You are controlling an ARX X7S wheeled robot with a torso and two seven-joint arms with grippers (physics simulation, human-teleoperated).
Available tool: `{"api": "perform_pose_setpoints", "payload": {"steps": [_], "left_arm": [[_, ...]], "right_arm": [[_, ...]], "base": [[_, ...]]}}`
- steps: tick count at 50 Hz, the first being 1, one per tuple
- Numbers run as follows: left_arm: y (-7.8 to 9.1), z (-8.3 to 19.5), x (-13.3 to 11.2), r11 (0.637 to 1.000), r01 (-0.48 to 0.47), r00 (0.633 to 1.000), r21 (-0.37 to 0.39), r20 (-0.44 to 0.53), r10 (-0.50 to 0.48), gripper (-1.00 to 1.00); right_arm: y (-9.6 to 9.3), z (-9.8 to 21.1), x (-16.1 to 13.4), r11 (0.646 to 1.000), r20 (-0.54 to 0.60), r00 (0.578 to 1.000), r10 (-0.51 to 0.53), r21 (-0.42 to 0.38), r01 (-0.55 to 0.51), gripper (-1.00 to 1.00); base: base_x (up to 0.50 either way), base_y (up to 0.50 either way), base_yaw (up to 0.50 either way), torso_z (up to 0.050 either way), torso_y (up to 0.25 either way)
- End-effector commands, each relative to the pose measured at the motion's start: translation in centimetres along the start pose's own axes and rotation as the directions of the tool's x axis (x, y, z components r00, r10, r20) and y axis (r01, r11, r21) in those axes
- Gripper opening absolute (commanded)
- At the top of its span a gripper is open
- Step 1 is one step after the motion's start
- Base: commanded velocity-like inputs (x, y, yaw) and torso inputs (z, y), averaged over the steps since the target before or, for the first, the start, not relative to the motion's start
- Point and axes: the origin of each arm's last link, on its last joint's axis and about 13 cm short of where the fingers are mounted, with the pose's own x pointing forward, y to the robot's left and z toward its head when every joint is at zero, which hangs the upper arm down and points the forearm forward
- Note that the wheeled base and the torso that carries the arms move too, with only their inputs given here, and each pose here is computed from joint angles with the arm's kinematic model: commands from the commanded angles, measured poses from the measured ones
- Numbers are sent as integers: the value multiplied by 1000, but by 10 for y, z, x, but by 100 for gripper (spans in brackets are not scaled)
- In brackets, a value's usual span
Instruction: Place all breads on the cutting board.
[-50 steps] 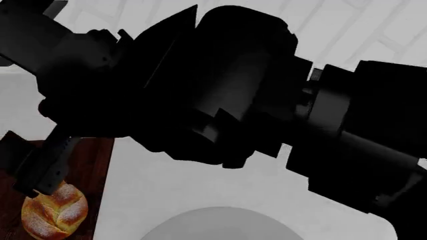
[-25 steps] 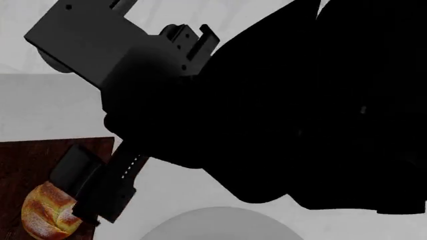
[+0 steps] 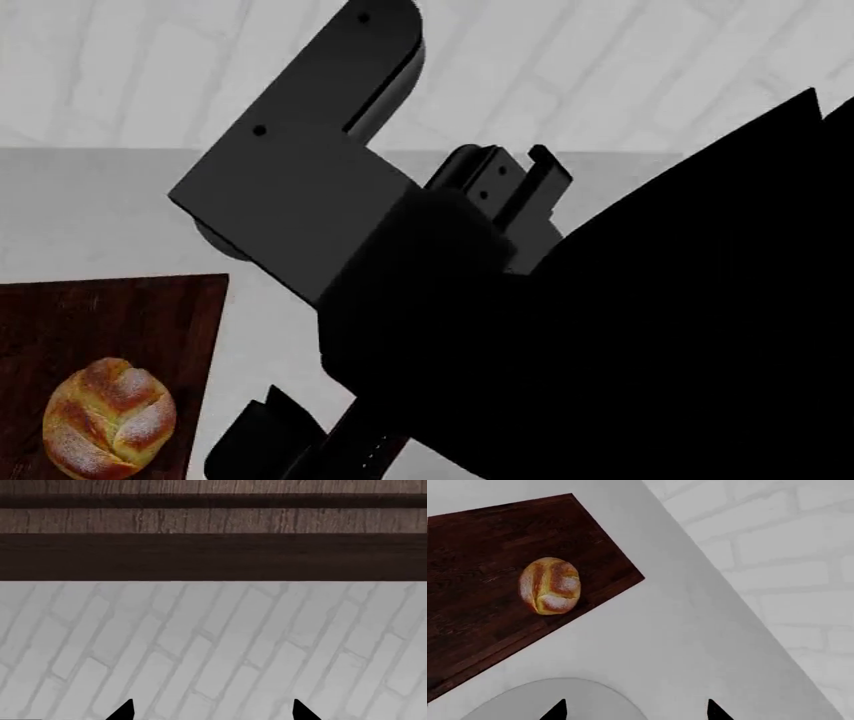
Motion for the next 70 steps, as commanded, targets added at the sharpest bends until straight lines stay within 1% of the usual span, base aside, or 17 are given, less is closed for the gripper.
{"api": "perform_pose_setpoints", "payload": {"steps": [1, 9, 11, 12, 21, 29, 32, 35, 45, 46, 54, 70], "left_arm": [[-2, -3, 3, 1000, 13, 1000, 0, -8, -13, 100], [-2, -5, 4, 1000, 10, 1000, 5, -11, -10, 100], [-2, -5, 4, 1000, 12, 1000, 6, -10, -12, 100], [-3, -4, 4, 1000, 13, 1000, 8, -10, -13, 100], [-5, -1, 7, 1000, 22, 1000, 12, -3, -22, 100], [-6, 1, 8, 999, 30, 1000, 13, 3, -30, 100], [-7, 0, 8, 999, 32, 999, 12, 2, -32, 100], [-8, -1, 10, 999, 39, 999, 10, 2, -39, 100], [-7, 3, 6, 999, 30, 1000, 15, 6, -30, 100], [-7, 3, 6, 999, 31, 1000, 13, 6, -31, 100], [-9, 3, 8, 999, 43, 999, 8, 13, -43, 100], [-10, 4, 7, 999, 47, 999, 10, 15, -47, 100]], "right_arm": [[6, -14, -10, 1000, -81, 997, 1, 19, 0, 100], [10, -19, -16, 999, -124, 992, 36, 26, -33, 100], [11, -20, -17, 998, -129, 990, 55, 47, -50, 100], [11, -22, -17, 998, -133, 990, 54, 39, -49, 100], [14, -27, -21, 995, -156, 985, 79, 71, -69, 100], [17, -31, -25, 994, -172, 981, 93, 71, -82, 100], [20, -34, -26, 993, -187, 977, 104, 81, -90, 100], [24, -37, -29, 991, -203, 971, 124, 73, -111, 100], [28, -40, -35, 994, -220, 971, 94, 75, -80, 100], [29, -41, -36, 995, -226, 970, 91, 64, -78, 100], [33, -47, -44, 995, -247, 966, 72, 81, -54, 100], [29, -64, -37, 990, -247, 967, 63, 135, -29, 100]], "base": [[0, 0, 0, 0, 0], [0, 0, 0, 0, 0], [0, 0, 0, 0, 0], [0, 0, 0, 0, 0], [0, 0, 0, 0, 0], [0, 0, 0, 0, 0], [0, 0, 0, 0, 0], [0, 0, 0, 0, 0], [0, 0, 0, 0, 0], [0, 0, 0, 0, 0], [0, 0, 0, 0, 0], [0, 0, 0, 0, 0]]}}
